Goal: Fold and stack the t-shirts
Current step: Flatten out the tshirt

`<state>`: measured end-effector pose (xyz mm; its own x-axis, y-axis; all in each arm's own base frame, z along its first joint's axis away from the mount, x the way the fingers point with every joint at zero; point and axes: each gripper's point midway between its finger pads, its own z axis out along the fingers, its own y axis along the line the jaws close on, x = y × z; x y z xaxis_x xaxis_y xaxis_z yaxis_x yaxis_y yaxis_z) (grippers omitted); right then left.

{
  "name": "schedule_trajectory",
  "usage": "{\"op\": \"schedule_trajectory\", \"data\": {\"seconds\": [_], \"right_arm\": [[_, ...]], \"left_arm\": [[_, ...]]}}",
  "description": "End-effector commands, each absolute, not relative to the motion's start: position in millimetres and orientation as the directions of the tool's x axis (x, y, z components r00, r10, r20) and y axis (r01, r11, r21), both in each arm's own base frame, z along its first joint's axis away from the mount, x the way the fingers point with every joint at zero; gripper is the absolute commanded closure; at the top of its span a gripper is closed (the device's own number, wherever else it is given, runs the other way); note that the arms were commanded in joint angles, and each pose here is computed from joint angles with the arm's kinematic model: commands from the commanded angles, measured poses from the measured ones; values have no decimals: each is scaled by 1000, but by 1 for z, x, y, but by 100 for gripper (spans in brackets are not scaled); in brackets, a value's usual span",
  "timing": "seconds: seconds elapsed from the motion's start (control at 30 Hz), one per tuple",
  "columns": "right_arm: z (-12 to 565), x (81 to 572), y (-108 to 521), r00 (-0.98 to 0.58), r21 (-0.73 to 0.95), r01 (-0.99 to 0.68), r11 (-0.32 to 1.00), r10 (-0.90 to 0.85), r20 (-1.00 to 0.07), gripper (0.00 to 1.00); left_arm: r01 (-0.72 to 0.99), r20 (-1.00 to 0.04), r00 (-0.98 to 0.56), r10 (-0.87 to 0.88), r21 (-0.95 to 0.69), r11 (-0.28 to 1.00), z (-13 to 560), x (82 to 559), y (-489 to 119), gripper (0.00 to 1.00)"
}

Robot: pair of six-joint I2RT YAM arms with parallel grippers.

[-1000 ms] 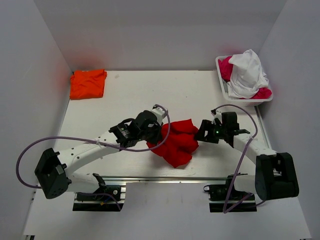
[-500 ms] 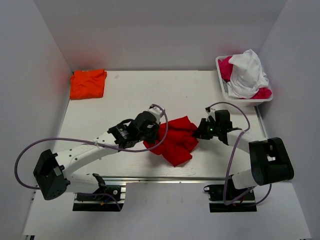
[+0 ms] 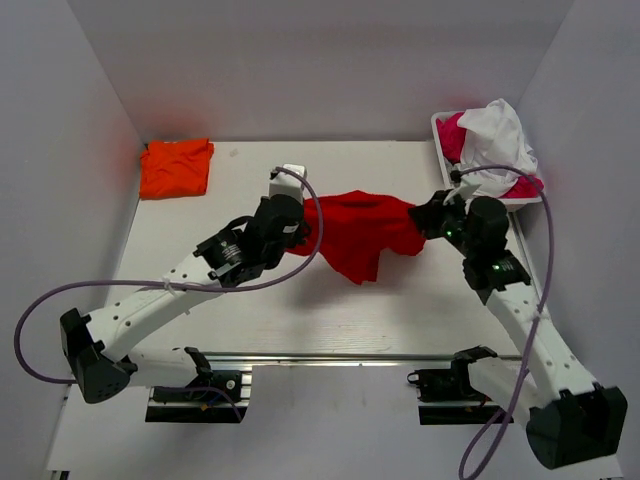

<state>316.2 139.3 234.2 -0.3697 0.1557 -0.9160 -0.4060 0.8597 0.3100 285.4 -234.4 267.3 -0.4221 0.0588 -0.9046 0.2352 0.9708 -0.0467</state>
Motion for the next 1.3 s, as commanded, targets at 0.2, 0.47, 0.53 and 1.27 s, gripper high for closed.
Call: {"op": "schedule_trajectory", "data": {"seconds": [0.2,0.47,0.53,1.27], "right_arm": [[378,289,118,-33,126,-452,883,124,-992,100],[465,232,131,174,7,-603,798,140,-975,100],[477,213,134,212,-27,-643,765,145,-966,100],[233,369,161,-472,323,-435,840,93,-877,100]], "left_arm": [[209,-991,-123,-57,-83,974,396,287,-199,100],[341,-982,36,-186,-163,926,467,246,-169,100],[452,-983,51,-178,-136,881,474,232,-180,100],[77,-895,-438,83,55,996,245,354,-215,100]]}}
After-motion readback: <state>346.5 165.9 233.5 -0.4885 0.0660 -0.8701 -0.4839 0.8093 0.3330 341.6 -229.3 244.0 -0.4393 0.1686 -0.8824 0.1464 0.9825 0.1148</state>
